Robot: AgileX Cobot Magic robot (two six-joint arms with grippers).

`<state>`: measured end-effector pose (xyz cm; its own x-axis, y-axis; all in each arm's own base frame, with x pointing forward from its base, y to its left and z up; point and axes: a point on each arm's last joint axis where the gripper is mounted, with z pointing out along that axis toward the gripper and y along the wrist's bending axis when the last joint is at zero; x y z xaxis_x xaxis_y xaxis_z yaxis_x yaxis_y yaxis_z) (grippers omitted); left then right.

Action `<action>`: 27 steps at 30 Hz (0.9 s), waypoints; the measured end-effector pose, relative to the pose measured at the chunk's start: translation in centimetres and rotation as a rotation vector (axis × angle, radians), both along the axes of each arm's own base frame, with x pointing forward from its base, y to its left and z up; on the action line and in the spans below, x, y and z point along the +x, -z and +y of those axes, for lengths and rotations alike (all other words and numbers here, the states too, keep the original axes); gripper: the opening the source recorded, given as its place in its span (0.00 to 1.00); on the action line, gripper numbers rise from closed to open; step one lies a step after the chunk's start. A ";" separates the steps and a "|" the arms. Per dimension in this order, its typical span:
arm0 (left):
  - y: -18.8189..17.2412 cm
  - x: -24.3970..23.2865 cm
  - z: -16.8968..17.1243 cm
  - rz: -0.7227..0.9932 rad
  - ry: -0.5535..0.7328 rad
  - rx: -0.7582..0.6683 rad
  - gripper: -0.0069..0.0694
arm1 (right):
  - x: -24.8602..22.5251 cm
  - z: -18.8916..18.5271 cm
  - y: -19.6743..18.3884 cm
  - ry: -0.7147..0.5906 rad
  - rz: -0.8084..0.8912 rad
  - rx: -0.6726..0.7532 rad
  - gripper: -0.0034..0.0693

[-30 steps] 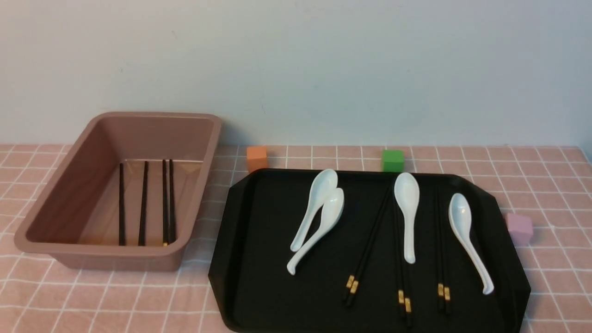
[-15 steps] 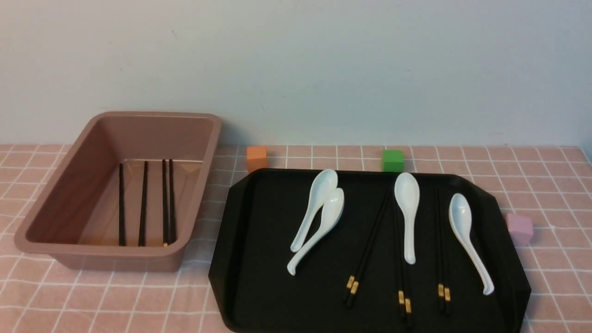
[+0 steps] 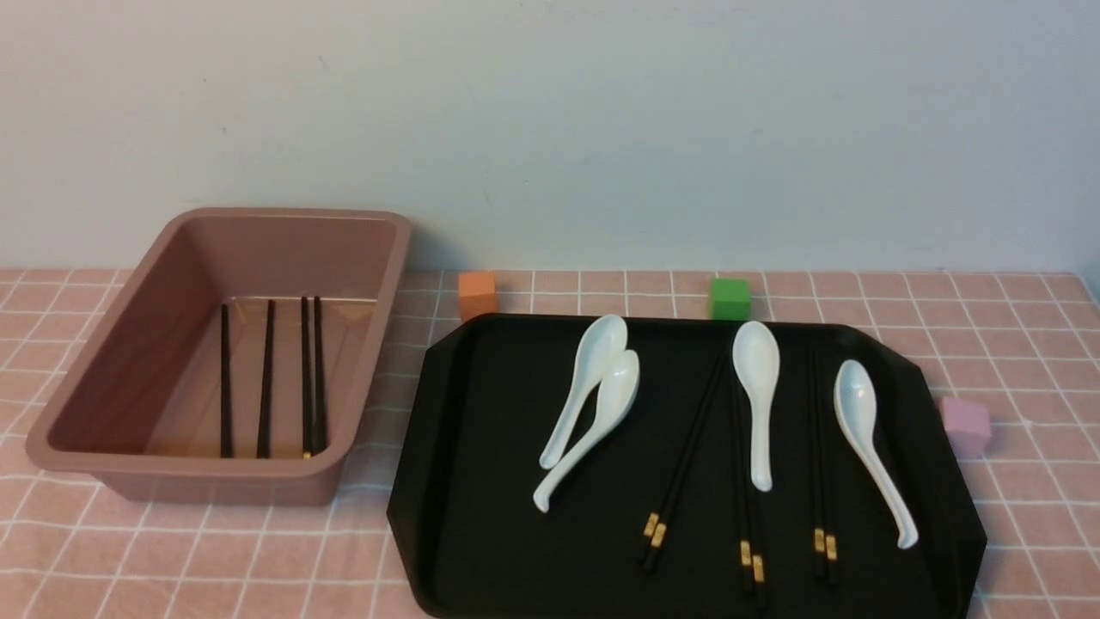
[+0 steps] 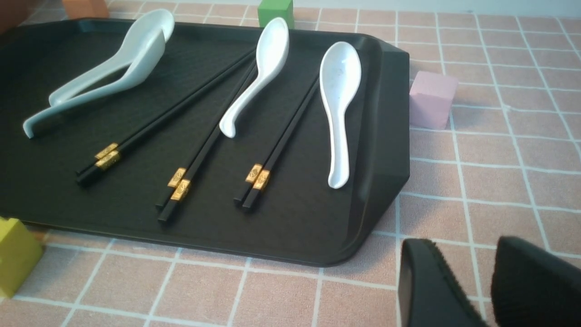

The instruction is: On pink tablecloth take chopsticks from black tray and put them in box.

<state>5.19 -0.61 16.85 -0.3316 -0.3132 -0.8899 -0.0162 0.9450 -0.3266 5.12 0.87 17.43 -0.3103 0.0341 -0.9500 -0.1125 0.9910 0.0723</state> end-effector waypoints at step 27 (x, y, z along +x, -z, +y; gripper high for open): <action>0.0 0.0 0.0 0.000 0.000 -0.001 0.10 | 0.0 0.0 0.0 0.000 0.000 0.000 0.38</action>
<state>5.19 -0.62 16.85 -0.3317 -0.3139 -0.8896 -0.0162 0.9448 -0.3273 5.12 0.87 17.43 -0.3103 0.0341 -0.9500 -0.1125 0.9910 0.0723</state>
